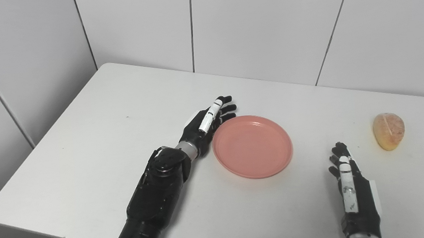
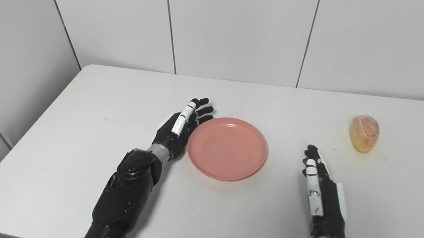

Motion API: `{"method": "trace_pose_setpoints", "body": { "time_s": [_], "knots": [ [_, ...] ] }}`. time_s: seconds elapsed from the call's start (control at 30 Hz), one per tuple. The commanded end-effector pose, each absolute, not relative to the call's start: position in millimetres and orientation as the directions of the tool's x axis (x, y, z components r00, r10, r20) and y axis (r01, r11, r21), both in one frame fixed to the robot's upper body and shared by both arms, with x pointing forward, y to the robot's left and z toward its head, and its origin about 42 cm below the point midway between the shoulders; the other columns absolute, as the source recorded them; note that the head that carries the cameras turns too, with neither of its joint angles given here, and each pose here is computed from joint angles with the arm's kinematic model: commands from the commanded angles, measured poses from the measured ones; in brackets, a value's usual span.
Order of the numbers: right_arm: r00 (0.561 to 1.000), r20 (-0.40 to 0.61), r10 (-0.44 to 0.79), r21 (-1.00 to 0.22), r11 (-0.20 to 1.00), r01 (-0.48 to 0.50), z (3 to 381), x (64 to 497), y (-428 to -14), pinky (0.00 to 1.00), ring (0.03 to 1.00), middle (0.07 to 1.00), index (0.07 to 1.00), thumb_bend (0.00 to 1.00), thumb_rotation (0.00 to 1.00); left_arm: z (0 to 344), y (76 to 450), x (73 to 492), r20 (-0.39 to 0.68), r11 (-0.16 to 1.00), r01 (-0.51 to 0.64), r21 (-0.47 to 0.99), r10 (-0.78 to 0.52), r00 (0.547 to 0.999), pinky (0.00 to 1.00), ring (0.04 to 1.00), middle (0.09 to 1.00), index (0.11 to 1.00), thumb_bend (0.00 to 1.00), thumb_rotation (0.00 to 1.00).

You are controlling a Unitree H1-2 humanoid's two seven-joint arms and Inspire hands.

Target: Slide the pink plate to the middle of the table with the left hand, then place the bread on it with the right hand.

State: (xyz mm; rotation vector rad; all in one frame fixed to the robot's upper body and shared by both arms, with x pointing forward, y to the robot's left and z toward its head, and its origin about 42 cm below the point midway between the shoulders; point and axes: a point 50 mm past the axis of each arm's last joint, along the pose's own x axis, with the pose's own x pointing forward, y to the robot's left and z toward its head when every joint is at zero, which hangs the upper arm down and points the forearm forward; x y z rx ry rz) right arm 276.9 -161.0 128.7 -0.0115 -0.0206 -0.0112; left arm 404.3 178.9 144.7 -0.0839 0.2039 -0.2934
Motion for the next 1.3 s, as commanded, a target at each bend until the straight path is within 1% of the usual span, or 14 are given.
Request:
{"method": "trace_pose_setpoints", "body": {
  "time_s": [0.0,0.3,0.4,0.57,0.67,0.73,0.83,1.07,1.2,1.27],
  "knots": [
    [0.997,0.078,-0.012,0.006,1.0,0.012,145.4,284.7,-152.9,0.92,0.918,0.914,0.906,0.2,1.0,135.1,150.0,393.9,-0.242,0.92,0.35,-0.178,-0.386,0.89,0.89,0.888,0.891,0.894,0.34,1.0],
    [0.997,0.075,-0.011,0.004,1.0,0.011,141.1,288.2,-147.6,0.9,0.918,0.913,0.905,0.21,1.0,118.7,153.2,378.8,-0.256,0.924,0.295,-0.244,-0.355,0.899,0.91,0.897,0.9,0.905,0.34,1.0],
    [0.997,0.074,-0.011,0.011,1.0,0.01,139.7,289.0,-147.6,0.92,0.925,0.919,0.909,0.2,1.0,114.3,155.6,377.7,-0.258,0.925,0.283,-0.254,-0.347,0.902,0.92,0.899,0.902,0.902,0.34,1.0],
    [0.997,0.074,-0.01,0.013,1.0,0.009,139.3,287.6,-147.4,0.92,0.926,0.922,0.91,0.2,1.0,112.0,158.0,375.1,-0.247,0.926,0.272,-0.263,-0.337,0.909,0.91,0.902,0.902,0.898,0.35,1.0],
    [0.997,0.078,-0.007,-0.011,1.0,0.008,139.7,287.0,-147.0,0.91,0.917,0.915,0.906,0.22,1.0,113.3,159.8,372.3,-0.238,0.92,0.271,-0.284,-0.341,0.909,0.91,0.903,0.906,0.9,0.34,1.0],
    [0.995,0.098,-0.001,-0.033,0.999,0.004,141.0,287.8,-147.4,0.87,0.891,0.895,0.894,0.21,1.0,114.1,160.6,371.1,-0.234,0.917,0.27,-0.295,-0.344,0.909,0.91,0.902,0.906,0.902,0.34,1.0],
    [0.993,0.119,-0.004,-0.053,0.999,0.011,144.4,289.0,-147.8,0.84,0.869,0.875,0.877,0.2,1.0,115.5,161.4,369.6,-0.227,0.913,0.273,-0.304,-0.348,0.91,0.91,0.901,0.905,0.901,0.34,1.0],
    [0.972,0.231,-0.037,-0.115,0.991,0.065,168.6,294.5,-154.1,0.79,0.83,0.84,0.841,0.22,1.0,117.3,163.0,367.4,-0.22,0.905,0.282,-0.319,-0.36,0.907,0.93,0.914,0.913,0.909,0.34,1.0],
    [0.948,0.316,-0.047,-0.186,0.976,0.11,183.0,302.2,-161.9,0.78,0.813,0.823,0.818,0.27,1.0,116.0,165.3,367.6,-0.213,0.905,0.291,-0.31,-0.364,0.907,0.93,0.919,0.919,0.915,0.34,1.0],
    [0.935,0.35,-0.049,-0.225,0.965,0.135,188.6,305.7,-165.4,0.74,0.794,0.808,0.803,0.3,1.0,115.6,165.9,367.5,-0.214,0.906,0.289,-0.309,-0.362,0.907,0.93,0.916,0.917,0.912,0.34,1.0]
  ]
}}
